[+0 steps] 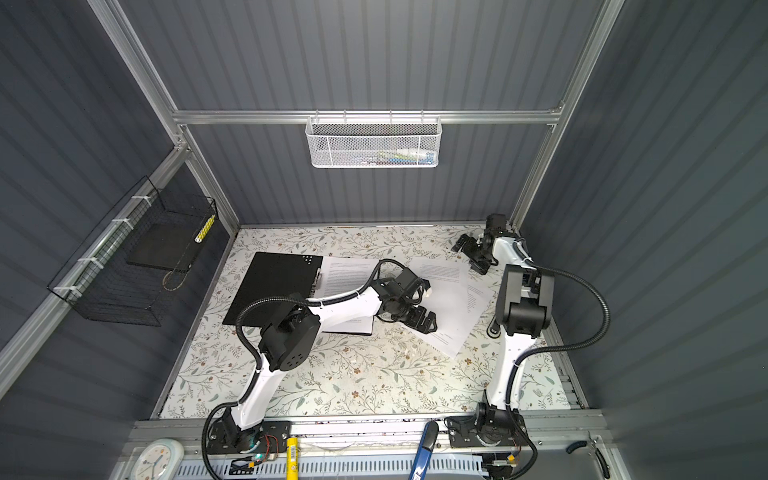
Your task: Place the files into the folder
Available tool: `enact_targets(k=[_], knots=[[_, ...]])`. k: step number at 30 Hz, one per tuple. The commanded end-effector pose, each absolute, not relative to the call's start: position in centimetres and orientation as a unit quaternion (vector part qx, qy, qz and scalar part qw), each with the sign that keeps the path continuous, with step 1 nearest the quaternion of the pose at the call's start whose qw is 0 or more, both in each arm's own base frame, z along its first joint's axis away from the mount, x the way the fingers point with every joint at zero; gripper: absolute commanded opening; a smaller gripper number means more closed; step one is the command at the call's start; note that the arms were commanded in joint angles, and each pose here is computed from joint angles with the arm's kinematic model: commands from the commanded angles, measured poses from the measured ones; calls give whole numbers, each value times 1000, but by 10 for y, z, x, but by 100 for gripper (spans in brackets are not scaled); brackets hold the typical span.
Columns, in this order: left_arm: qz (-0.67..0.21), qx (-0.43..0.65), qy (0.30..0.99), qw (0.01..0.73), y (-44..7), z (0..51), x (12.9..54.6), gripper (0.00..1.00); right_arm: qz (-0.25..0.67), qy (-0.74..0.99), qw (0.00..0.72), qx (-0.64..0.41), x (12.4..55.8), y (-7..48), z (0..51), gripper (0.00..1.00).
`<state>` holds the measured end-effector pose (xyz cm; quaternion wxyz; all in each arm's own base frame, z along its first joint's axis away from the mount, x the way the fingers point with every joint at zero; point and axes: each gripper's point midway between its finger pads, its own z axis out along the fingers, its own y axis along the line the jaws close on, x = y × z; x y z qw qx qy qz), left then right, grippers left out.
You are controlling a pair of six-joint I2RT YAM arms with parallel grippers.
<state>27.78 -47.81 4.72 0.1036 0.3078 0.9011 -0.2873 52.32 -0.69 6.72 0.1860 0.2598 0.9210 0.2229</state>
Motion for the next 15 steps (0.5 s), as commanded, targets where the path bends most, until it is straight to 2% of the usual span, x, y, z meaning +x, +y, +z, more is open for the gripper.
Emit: enact_targets(k=[1,9,15], knots=[[-247,298,920,63,-445,13,272,100,198,937,150,247,513,-4,53,99],[-213,294,931,38,-402,-2,274,100,159,950,141,228,512,-2,42,99],[-196,309,930,25,-391,-7,269,100,136,960,136,203,517,7,40,99]])
